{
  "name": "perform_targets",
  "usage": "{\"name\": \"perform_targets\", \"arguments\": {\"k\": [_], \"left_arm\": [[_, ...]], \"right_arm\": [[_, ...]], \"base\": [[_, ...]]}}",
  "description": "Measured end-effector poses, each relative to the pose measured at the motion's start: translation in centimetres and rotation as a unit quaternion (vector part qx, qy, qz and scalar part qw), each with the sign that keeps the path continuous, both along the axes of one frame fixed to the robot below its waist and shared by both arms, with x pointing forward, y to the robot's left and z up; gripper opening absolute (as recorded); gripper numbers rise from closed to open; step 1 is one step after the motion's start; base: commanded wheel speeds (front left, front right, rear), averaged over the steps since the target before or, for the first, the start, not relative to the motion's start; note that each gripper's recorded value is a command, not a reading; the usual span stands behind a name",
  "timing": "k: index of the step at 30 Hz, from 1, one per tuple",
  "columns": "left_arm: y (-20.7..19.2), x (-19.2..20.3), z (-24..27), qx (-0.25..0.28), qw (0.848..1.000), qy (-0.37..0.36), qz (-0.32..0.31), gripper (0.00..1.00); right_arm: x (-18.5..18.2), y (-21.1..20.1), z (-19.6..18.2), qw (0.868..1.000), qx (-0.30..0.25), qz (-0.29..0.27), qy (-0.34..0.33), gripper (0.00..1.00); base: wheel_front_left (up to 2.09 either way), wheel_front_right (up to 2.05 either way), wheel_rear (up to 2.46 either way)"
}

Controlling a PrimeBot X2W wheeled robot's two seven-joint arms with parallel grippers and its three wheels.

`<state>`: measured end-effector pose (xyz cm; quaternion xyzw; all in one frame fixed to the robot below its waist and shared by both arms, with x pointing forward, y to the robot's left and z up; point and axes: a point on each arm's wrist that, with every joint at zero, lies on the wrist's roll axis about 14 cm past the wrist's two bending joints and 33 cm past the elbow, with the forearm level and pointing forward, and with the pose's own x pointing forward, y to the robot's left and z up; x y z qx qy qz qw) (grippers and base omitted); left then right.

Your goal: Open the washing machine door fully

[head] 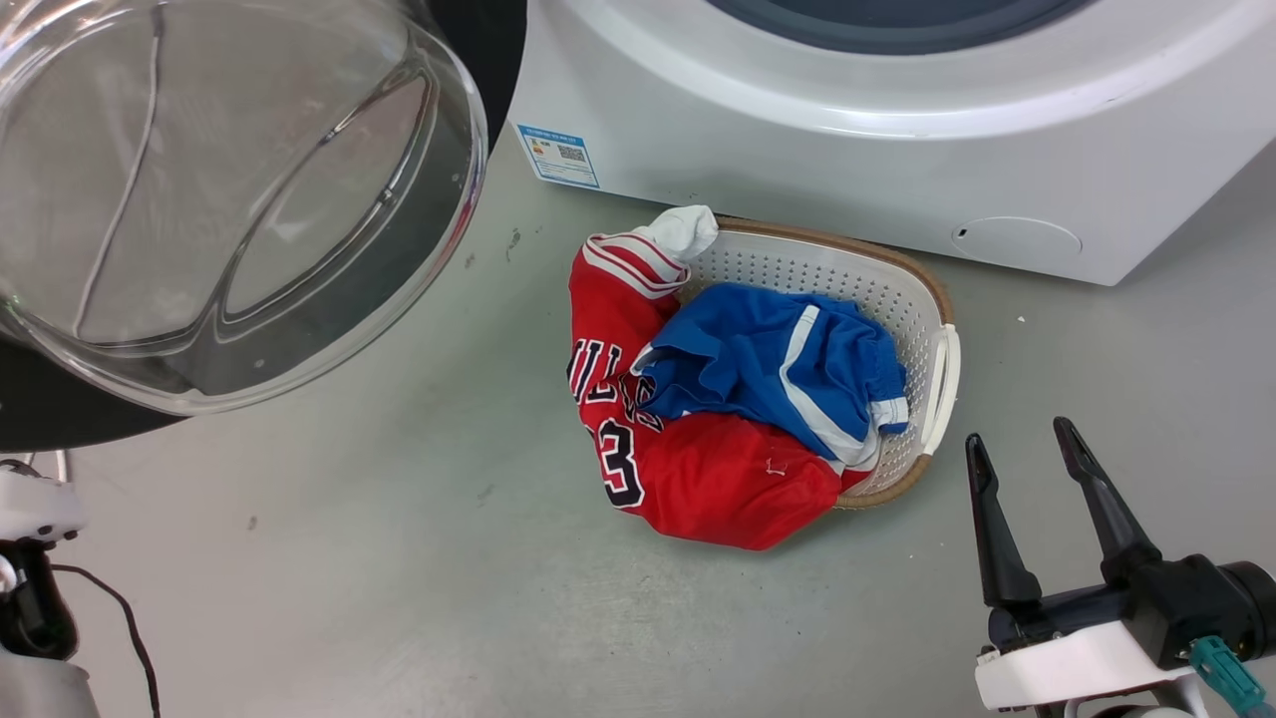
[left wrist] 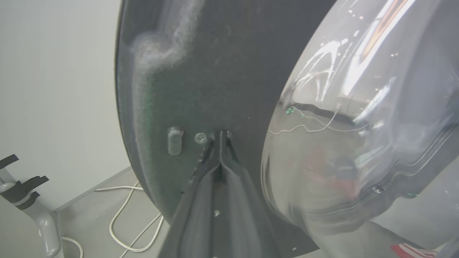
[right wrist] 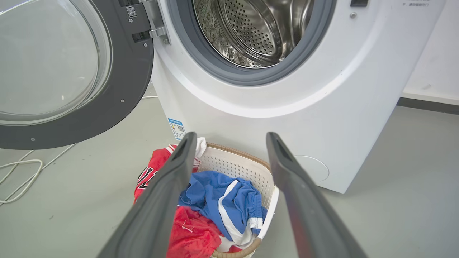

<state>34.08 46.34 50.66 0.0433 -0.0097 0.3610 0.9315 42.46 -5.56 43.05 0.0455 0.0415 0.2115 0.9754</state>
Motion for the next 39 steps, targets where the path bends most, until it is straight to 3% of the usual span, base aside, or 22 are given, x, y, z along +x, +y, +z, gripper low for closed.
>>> {"name": "perform_targets", "arguments": {"k": [14, 15, 16, 28, 39], "left_arm": [[0.4, -0.8, 0.6, -0.005, 1.000, -0.006, -0.003, 0.00], [0.3, -1.1, 0.7, -0.002, 1.000, -0.005, -0.006, 0.88], [0.1, -1.3, 0.9, 0.002, 1.000, -0.005, -0.010, 1.00], [-3.9, -4.0, 4.0, 0.043, 0.996, -0.037, -0.076, 1.00], [-12.2, -4.2, 5.5, 0.057, 0.981, -0.076, -0.169, 1.00]], "right_arm": [[-0.7, -0.6, 1.9, 1.000, 0.009, -0.010, -0.017, 1.00], [-0.9, -0.7, 2.3, 1.000, 0.011, -0.011, -0.020, 1.00], [-1.1, -0.8, 2.6, 1.000, 0.013, -0.012, -0.022, 1.00], [-3.9, -1.4, 5.9, 0.998, 0.033, -0.021, -0.049, 1.00], [-5.7, -2.8, 8.1, 0.996, 0.039, -0.039, -0.077, 1.00]], "base": [[0.00, 0.00, 0.00], [0.00, 0.00, 0.00], [0.00, 0.00, 0.00], [0.00, 0.00, 0.00], [0.00, 0.00, 0.00]]}}
